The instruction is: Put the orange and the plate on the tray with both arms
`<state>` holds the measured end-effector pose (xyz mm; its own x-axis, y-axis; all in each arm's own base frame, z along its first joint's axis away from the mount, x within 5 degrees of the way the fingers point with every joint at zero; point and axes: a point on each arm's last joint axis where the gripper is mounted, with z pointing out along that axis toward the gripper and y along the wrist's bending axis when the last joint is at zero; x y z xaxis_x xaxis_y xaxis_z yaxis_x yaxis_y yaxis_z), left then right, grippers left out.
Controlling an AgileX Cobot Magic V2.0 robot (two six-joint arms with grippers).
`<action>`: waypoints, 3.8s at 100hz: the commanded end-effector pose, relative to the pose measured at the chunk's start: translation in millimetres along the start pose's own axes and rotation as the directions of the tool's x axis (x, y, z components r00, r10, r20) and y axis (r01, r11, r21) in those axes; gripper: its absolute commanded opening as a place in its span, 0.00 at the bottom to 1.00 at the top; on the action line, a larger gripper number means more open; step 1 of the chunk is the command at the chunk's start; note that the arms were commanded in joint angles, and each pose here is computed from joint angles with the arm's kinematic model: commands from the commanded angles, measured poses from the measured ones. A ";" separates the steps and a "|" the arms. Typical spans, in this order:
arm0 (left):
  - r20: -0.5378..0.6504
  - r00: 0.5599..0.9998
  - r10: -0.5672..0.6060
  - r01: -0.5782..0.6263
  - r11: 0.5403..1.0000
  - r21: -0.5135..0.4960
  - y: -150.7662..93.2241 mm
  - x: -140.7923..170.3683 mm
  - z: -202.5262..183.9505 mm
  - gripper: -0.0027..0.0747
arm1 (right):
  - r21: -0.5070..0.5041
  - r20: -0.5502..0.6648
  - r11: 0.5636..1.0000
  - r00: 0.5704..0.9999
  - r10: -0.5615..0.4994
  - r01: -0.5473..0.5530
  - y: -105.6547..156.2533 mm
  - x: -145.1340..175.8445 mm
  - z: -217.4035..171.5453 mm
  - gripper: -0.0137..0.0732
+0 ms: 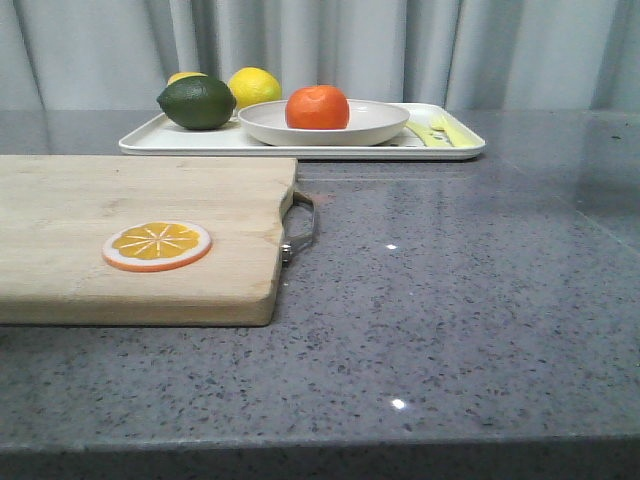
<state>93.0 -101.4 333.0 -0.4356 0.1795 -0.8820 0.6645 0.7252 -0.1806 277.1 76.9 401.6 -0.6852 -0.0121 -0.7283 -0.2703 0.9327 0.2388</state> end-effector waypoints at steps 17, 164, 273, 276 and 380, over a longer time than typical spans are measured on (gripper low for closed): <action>0.097 0.995 -0.006 0.004 1.000 0.025 -1.2 -2.0 -3.8 0.01 | 0.034 0.254 0.999 0.966 -0.040 0.033 -3.8 42.8 -35.0 0.09; 0.204 0.979 -0.012 0.002 0.999 0.049 9.7 51.4 -32.0 0.01 | 0.054 0.429 0.998 0.902 -0.045 0.024 -19.9 199.0 -73.6 0.09; 0.586 0.792 0.171 0.216 0.819 -0.532 62.1 124.1 -41.9 0.01 | 0.054 0.429 0.998 0.902 -0.045 0.024 -19.9 199.0 -73.6 0.09; 0.595 0.786 0.167 0.235 0.810 -0.537 63.1 128.3 -41.5 0.01 | 0.054 0.429 0.998 0.902 -0.045 0.024 -19.9 199.0 -73.6 0.09; 0.581 0.804 0.122 0.296 0.766 -0.571 69.9 146.8 -34.8 0.01 | 0.055 0.431 0.998 0.901 -0.045 0.023 -20.0 198.8 -73.7 0.09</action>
<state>56.2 -1.8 205.5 0.0036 -0.1319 -0.9913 0.0289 0.9909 -0.1317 93.3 30.3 284.9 -0.3986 0.0811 -0.9135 -0.2486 0.9492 0.1927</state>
